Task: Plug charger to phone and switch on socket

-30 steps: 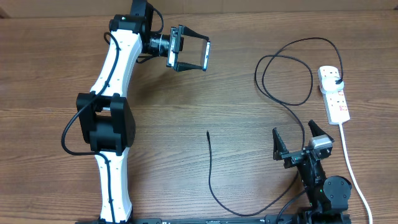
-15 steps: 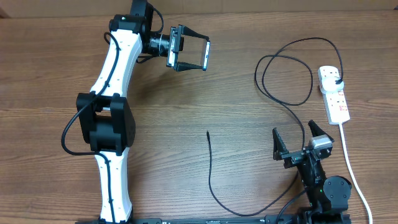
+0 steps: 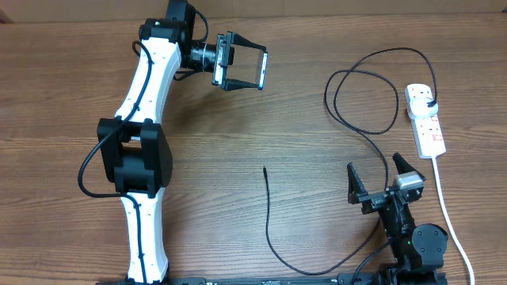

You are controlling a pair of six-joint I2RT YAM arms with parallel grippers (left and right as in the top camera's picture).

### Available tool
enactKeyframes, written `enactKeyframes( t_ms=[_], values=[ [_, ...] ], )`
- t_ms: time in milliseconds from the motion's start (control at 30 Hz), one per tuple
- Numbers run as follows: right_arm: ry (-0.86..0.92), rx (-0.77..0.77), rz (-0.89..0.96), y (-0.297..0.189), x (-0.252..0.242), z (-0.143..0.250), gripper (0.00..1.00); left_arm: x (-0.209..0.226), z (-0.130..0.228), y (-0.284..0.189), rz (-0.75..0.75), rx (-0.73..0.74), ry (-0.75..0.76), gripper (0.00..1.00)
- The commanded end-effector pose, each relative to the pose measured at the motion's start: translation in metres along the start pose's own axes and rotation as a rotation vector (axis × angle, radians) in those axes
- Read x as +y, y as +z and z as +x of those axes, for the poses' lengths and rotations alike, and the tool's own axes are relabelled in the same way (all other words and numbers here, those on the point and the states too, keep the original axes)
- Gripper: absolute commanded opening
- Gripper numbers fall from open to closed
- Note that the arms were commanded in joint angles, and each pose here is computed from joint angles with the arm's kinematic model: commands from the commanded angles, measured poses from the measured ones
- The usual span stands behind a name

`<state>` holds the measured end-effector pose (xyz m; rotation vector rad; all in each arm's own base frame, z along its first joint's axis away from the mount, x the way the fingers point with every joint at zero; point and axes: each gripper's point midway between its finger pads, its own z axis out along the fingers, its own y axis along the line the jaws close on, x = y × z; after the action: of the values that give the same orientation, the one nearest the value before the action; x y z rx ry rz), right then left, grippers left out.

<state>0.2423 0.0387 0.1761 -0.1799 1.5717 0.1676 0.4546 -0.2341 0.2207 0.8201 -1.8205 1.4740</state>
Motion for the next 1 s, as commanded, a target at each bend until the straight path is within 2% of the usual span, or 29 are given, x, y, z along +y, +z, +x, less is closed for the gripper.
enactKeyframes(
  t_ms=[0,967],
  values=[
    [-0.002,-0.003,-0.002,0.0001,0.0002,0.002,1.0,-0.0103,0.0174,0.0014,0.021,0.057,0.02,0.04],
    [-0.002,-0.003,-0.002,0.0001,0.0002,0.002,1.0,-0.0104,0.0175,0.0014,0.022,0.058,0.027,0.04]
  ],
)
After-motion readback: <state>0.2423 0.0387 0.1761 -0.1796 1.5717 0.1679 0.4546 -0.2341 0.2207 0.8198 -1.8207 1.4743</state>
